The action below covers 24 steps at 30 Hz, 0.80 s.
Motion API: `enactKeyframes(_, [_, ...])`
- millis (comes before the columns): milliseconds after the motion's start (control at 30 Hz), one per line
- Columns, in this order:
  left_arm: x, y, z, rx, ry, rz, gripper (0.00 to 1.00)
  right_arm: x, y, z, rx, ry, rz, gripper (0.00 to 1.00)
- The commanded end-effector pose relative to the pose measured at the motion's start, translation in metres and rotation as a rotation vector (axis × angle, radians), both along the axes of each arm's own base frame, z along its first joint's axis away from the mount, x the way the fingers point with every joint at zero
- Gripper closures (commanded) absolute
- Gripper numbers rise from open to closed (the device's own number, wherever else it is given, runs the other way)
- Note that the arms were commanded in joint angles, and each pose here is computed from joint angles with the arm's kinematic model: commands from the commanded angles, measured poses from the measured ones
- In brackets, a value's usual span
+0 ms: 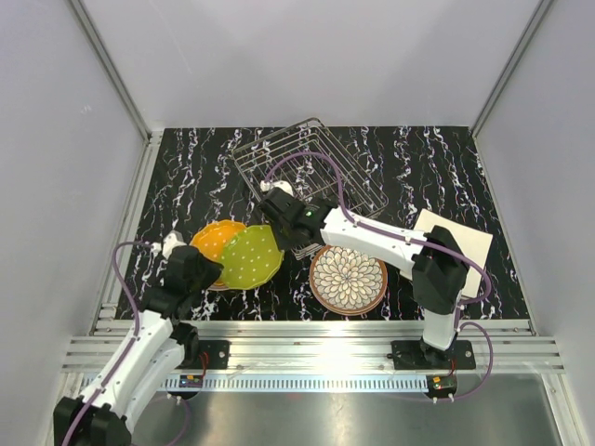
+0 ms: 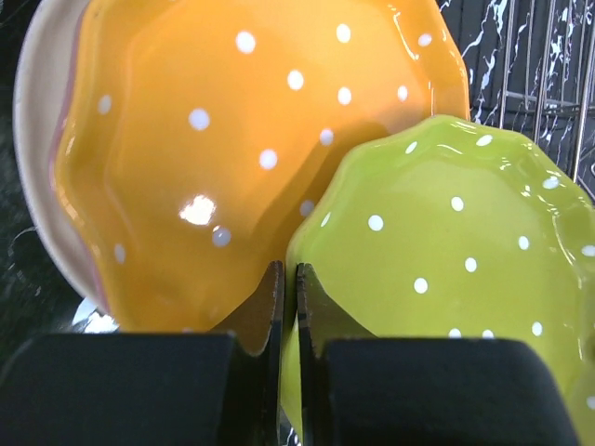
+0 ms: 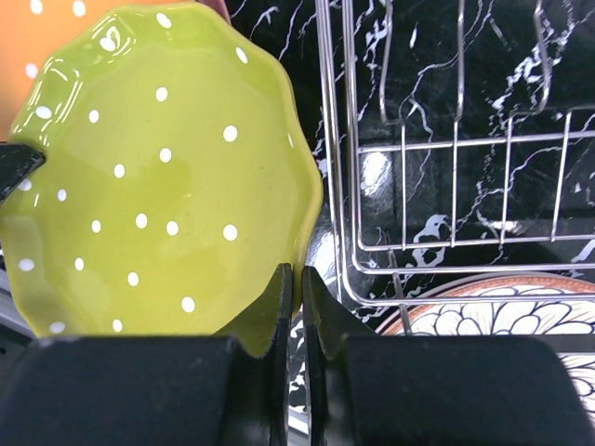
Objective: Load the plates into the dish rack
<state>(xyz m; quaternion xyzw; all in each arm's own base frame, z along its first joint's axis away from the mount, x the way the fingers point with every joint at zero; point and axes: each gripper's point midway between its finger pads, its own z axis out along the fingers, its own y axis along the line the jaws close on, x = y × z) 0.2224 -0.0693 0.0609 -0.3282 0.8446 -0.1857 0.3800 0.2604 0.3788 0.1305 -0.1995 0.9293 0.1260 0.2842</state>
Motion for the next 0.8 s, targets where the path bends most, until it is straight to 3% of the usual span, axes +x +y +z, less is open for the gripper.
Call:
enactKeyframes(0, [0.013, -0.005, 0.046, -0.048, -0.132, 0.008, 1.00, -0.028, 0.034, 0.041, 0.192, 0.042, 0.094, 1.00])
enactKeyframes(200, [0.011, -0.003, 0.101, 0.004, -0.234, -0.053, 1.00, -0.038, 0.058, 0.065, 0.330, 0.047, 0.167, 1.00])
enactKeyframes(400, [0.001, 0.021, 0.135, 0.100, -0.193, 0.025, 1.00, -0.039, 0.083, 0.060, 0.377, 0.060, 0.229, 1.00])
enactKeyframes(767, [-0.008, 0.052, 0.140, 0.254, -0.140, 0.099, 1.00, -0.029, 0.152, 0.039, 0.461, 0.086, 0.360, 1.00])
